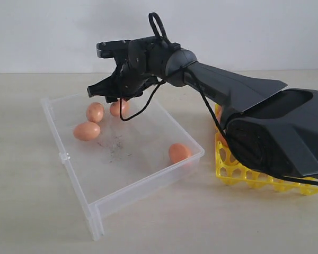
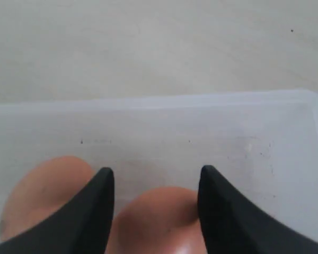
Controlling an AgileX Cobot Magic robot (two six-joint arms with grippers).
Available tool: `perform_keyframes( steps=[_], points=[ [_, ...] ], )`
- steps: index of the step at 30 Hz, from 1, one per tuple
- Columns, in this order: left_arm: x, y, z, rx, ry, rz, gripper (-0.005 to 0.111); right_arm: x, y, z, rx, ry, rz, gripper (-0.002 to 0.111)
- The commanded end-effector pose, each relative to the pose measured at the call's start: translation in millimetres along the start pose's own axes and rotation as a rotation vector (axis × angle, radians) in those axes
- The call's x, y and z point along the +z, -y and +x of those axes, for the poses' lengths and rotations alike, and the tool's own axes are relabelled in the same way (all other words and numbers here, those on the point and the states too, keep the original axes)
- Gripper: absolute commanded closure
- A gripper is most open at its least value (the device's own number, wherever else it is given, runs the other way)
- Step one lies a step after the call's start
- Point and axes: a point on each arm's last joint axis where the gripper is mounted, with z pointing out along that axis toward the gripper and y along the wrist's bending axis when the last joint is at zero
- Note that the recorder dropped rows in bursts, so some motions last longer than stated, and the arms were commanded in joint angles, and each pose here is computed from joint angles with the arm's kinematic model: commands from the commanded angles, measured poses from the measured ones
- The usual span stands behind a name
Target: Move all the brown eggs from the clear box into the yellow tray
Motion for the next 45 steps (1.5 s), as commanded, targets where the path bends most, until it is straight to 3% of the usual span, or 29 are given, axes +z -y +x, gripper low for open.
perform_keyframes(
  steps=[1, 4, 8, 18, 24, 31, 38, 45],
  points=[
    [0.3, -0.2, -1.8, 0.0, 0.013, -0.002, 0.103, -0.4, 1.9, 11.5, -0.103, -0.128, -0.003, 0.065],
    [0.3, -0.2, -1.8, 0.0, 0.013, -0.002, 0.103, -2.0, 4.0, 13.8, -0.124, -0.163, 0.009, 0.065],
    [0.3, -0.2, -1.8, 0.0, 0.013, -0.002, 0.103, -2.1, 2.8, 10.1, -0.04, -0.123, 0.017, 0.065],
    [0.3, -0.2, -1.8, 0.0, 0.013, -0.002, 0.103, -21.6, 2.1, 16.9, -0.116, -0.297, 0.103, 0.065],
    [0.3, -0.2, -1.8, 0.0, 0.013, -0.002, 0.103, -29.3, 0.8, 15.1, -0.211, -0.325, 0.085, 0.065],
    [0.3, -0.2, -1.8, 0.0, 0.013, -0.002, 0.103, -61.4, -3.4, 3.0, -0.197, -0.358, 0.089, 0.065],
    [0.3, -0.2, -1.8, 0.0, 0.013, -0.002, 0.103, -47.4, -0.3, 4.7, -0.226, -0.314, 0.091, 0.065],
    [0.3, -0.2, -1.8, 0.0, 0.013, -0.002, 0.103, -30.1, 4.8, 24.0, -0.235, -0.419, 0.1, 0.065]
  ],
)
